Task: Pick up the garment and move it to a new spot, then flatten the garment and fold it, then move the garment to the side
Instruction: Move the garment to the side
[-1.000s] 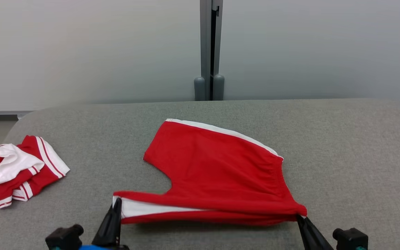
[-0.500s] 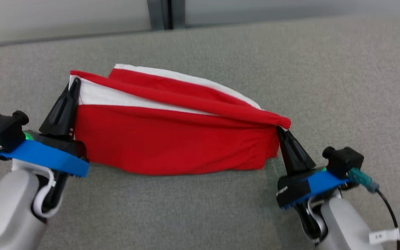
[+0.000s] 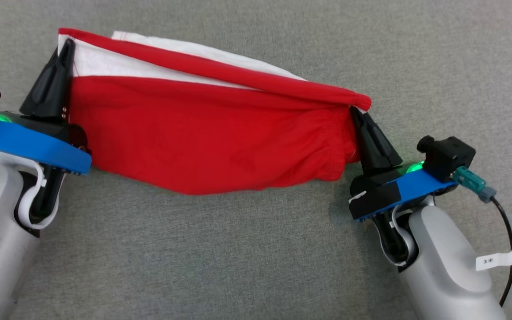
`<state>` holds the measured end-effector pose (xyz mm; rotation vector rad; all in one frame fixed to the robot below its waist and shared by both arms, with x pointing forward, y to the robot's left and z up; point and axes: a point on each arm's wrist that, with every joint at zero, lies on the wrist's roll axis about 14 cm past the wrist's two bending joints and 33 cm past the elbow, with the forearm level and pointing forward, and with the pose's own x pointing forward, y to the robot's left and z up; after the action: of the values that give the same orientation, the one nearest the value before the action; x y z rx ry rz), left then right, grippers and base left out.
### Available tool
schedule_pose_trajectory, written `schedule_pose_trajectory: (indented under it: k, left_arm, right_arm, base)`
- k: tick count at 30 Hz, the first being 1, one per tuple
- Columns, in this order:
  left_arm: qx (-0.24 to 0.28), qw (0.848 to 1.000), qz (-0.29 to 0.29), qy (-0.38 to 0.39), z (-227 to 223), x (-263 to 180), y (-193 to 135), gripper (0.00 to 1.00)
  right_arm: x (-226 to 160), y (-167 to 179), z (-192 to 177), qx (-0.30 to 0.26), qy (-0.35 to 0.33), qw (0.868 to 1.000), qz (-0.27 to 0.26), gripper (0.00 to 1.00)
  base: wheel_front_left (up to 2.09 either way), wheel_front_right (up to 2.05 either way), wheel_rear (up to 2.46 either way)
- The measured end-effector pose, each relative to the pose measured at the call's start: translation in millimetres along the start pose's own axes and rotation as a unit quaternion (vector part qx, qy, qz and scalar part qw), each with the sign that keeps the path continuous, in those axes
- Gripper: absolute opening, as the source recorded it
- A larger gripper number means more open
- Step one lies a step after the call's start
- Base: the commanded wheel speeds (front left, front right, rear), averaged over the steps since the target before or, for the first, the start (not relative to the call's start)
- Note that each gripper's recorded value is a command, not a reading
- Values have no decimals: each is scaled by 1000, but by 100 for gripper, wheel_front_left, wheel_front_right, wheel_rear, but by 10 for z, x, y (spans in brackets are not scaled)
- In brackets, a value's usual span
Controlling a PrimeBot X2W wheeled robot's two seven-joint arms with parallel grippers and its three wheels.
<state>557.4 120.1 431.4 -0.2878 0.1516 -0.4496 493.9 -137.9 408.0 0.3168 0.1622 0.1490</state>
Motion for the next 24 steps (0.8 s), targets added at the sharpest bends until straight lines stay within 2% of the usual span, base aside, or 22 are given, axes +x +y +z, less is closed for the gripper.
schedule_pose_trajectory:
  k: [8,15,24]
  left_arm:
    - [-10,1000,10,14,-236,214,143,0]
    - [-13,1000,-18,21,-355,404,-15,0]
    - [-10,999,-24,43,-494,442,-28,0]
  right_arm:
    - [110,-117,-74,3,1,1000,-9,0]
    - [172,-137,-71,15,-5,1000,-9,0]
    - [165,-137,-58,15,-5,1000,-7,0]
  base:
    - [0,0,0]
    - [0,0,0]
    - [0,0,0]
